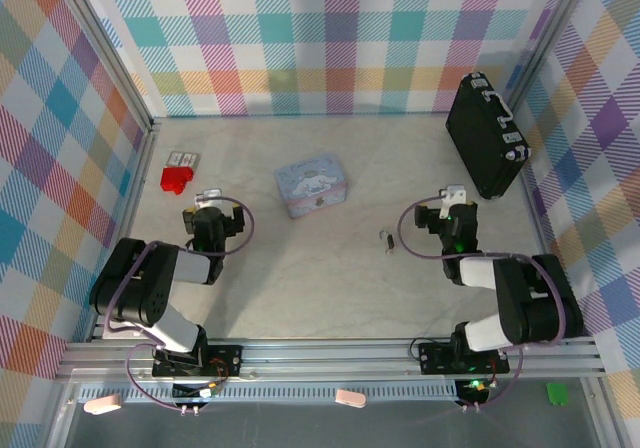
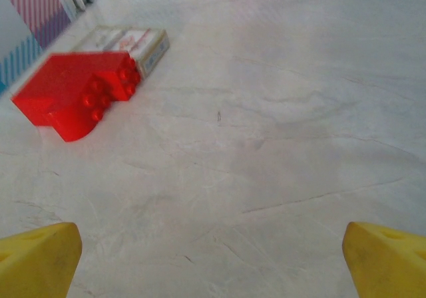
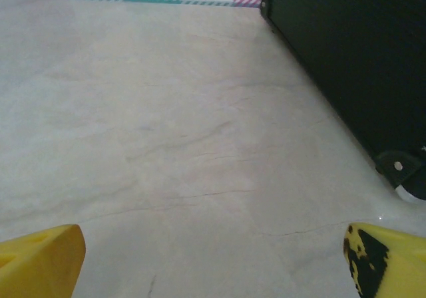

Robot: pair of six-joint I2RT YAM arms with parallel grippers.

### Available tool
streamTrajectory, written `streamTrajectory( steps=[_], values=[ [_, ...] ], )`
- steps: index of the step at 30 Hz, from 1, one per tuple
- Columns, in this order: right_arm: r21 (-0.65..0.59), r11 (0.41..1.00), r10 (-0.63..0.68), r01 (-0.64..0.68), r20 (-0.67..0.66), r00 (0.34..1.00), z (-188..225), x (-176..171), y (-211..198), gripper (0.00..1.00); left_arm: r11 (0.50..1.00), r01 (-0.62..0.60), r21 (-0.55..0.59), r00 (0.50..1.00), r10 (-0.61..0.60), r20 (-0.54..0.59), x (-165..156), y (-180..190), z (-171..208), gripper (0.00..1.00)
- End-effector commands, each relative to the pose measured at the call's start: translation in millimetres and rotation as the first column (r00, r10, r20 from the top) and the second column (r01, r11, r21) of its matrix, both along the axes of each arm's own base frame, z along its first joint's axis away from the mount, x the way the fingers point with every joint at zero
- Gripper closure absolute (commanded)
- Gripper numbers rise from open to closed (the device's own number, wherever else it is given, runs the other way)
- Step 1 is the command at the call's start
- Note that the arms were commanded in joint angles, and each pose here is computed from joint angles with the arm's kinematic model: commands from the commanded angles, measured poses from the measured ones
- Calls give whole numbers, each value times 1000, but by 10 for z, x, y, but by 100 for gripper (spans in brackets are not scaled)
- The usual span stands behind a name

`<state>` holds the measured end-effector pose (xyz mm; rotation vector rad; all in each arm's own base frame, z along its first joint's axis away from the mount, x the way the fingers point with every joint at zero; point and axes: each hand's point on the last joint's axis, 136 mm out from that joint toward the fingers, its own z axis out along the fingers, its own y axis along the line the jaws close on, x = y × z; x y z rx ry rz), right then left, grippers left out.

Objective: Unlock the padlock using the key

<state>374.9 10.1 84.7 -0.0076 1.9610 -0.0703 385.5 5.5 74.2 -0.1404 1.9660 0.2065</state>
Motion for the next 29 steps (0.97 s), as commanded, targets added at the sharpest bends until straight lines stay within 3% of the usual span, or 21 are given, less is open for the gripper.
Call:
streamTrajectory(
  steps=[1, 12, 29],
  values=[
    [75, 996, 38, -43, 57, 998, 85, 185, 66, 1, 996, 28, -85, 998, -24, 51, 122, -26, 105, 0],
    [106, 994, -8, 5, 27, 1000, 75, 217, -49, 1, 997, 11, -78, 999, -7, 53, 105, -21, 115, 0],
    [110, 993, 33, -36, 23, 999, 80, 228, 6, 1, 997, 12, -81, 999, -8, 50, 107, -19, 111, 0]
  ],
)
